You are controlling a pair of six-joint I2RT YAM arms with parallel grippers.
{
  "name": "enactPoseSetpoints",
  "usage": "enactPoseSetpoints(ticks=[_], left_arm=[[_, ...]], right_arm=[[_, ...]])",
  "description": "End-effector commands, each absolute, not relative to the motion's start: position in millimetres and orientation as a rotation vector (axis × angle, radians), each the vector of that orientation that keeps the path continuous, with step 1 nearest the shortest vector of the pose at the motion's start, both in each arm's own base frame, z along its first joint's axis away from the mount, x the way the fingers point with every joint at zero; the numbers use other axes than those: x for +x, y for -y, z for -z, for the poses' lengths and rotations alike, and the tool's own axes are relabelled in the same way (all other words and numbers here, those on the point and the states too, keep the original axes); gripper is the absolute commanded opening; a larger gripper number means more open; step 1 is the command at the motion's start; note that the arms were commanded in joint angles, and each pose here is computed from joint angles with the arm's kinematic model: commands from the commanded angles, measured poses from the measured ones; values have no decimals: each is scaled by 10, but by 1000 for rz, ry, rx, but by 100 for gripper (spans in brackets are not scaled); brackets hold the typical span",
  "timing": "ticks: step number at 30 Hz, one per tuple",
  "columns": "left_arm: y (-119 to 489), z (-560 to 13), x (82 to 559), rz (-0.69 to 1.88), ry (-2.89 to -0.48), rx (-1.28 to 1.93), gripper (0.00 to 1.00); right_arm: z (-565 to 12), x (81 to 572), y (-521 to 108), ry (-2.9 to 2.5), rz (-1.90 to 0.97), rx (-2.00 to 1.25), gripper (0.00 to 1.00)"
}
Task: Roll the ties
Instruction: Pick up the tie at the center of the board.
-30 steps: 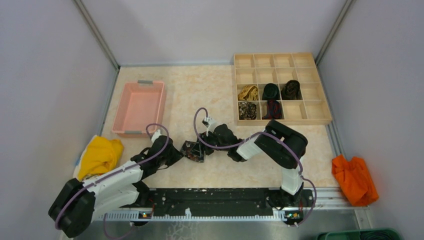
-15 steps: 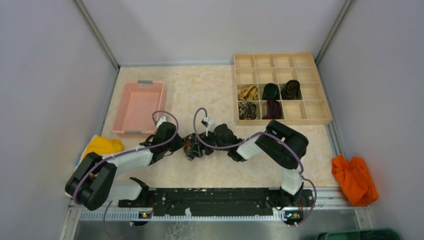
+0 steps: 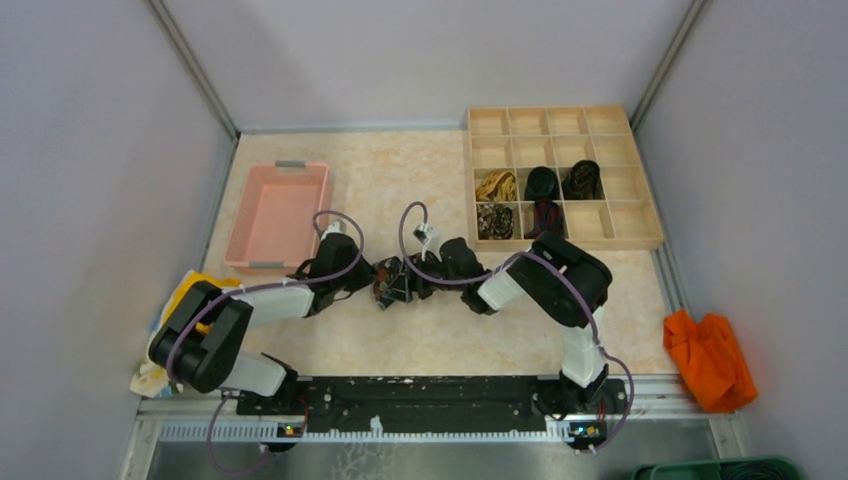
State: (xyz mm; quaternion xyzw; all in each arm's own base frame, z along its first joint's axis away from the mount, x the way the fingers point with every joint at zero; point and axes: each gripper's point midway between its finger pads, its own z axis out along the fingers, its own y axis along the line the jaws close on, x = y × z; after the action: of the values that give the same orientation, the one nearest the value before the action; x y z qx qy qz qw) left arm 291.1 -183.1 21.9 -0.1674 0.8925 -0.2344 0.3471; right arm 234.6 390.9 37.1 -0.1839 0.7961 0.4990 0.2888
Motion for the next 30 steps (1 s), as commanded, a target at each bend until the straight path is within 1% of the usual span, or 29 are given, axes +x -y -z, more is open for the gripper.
enactPoseSetpoints(ticks=[1,9,11,13,14,18,21,25,30], left_arm=[[1767,-34,2603,569,-2464,-387,0],[1617,35,2356,496,-2546,-336,0],[1625,-96,2342,486,-2573,-309,0],[1634,-331,2361,503,-2545,-289,0],[1677,-478,2361,551,-2519,-270,0],[1642,-1042,2645,566,-2300,-295,0],[1634,-1176,2932,544,-2232,-327,0],[1846,-1029,3296,632,-2214,-336,0],[1977,-717,3569,602,-2309,-334,0]], right_arm=[[374,2176,-3566,-2425,-1173,-421,66],[370,2222,-3614,-2425,-1181,-428,58],[383,2225,-3611,-2434,-1177,-431,59],[382,2215,-3614,-2435,-1183,-436,59],[387,2208,-3610,-2437,-1184,-438,59],[390,2197,-3613,-2436,-1194,-438,58],[379,2186,-3614,-2431,-1206,-436,58],[373,2187,-3603,-2426,-1202,-435,58],[351,2208,-3615,-2418,-1198,-440,58]])
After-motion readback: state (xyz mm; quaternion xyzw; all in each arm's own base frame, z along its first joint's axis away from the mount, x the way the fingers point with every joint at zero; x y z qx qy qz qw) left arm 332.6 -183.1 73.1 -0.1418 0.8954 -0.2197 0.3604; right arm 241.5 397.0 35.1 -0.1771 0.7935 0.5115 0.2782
